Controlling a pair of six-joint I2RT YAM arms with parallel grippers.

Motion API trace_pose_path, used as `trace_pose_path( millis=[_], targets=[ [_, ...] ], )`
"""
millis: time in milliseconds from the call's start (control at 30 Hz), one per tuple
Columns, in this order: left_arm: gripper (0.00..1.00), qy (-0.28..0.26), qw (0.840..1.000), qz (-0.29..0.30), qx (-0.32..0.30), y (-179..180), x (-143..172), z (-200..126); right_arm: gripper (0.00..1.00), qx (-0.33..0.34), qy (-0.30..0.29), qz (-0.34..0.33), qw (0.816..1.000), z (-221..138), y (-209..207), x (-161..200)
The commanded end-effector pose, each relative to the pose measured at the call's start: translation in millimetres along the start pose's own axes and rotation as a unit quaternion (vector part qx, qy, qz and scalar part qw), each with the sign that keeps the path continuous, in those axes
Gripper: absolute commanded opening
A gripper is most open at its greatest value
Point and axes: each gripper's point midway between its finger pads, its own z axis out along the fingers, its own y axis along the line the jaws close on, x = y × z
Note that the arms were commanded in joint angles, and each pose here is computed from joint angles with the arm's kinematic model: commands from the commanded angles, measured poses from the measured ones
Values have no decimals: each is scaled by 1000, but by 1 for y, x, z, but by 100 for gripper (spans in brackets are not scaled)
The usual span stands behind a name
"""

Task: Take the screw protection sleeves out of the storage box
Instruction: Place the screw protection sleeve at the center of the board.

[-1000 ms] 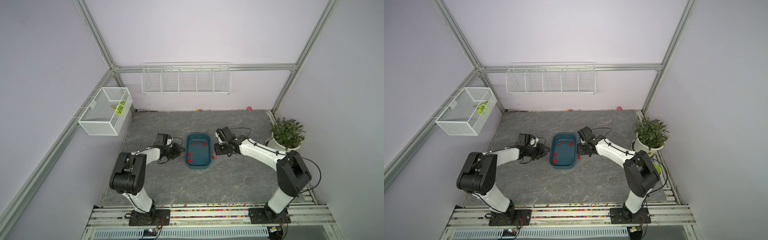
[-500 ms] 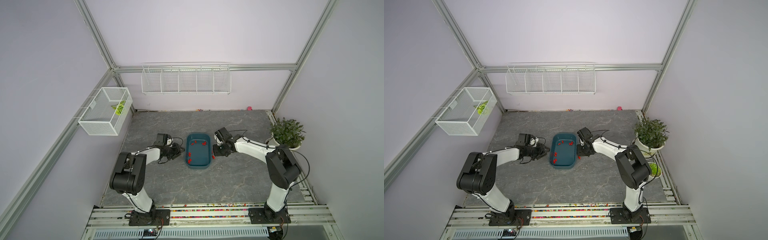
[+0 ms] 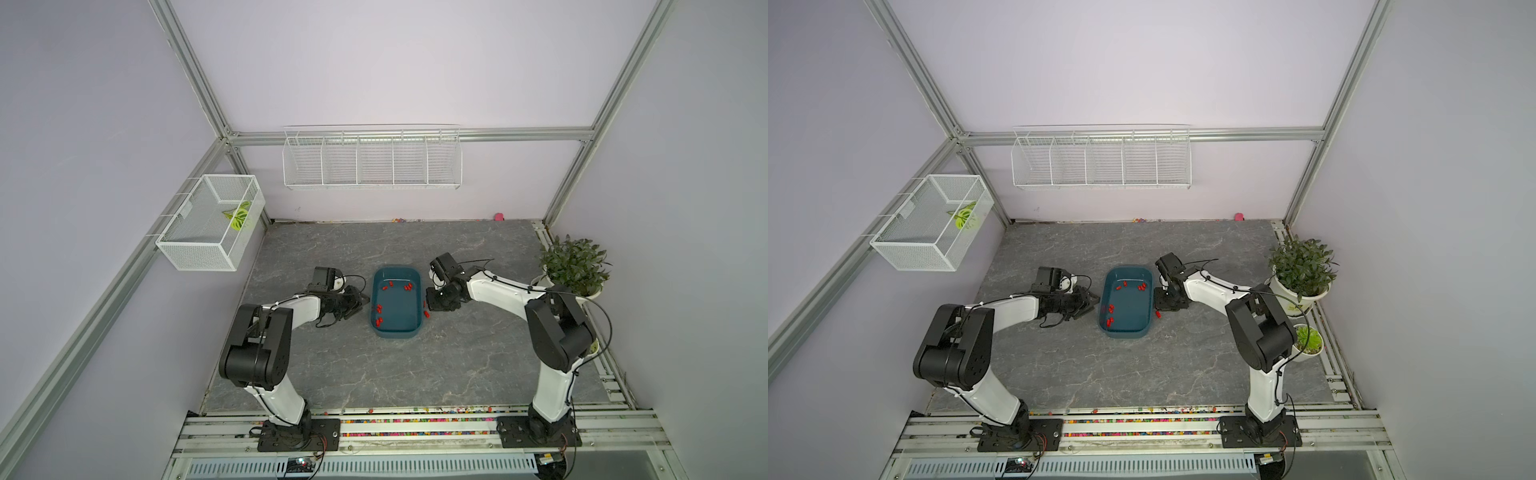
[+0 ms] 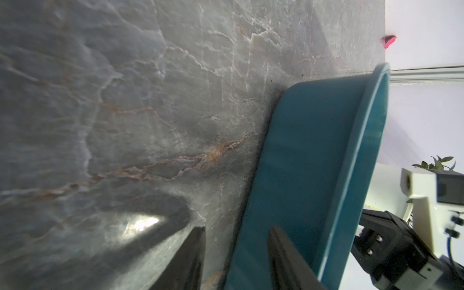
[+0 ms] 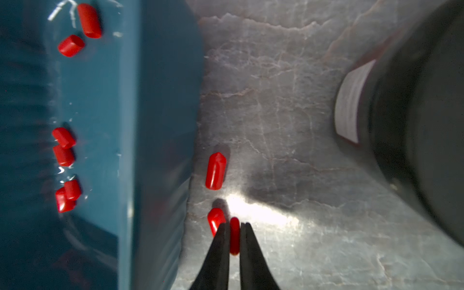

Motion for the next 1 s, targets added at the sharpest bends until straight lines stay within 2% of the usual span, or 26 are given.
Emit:
trace_pose_path(
  millis=[0,700,967],
  targets=[
    [47,-1,1000,9,7,-5,-5,0,14,2,21,15,1000,4,-3,3],
    [47,-1,1000,9,7,-5,-4,0,21,-1,28,16,999,5,-1,4],
    [47,-2,1000,9,7,-5,-4,0,24,-21,-43,-17,999,-27,13,-9]
  ],
)
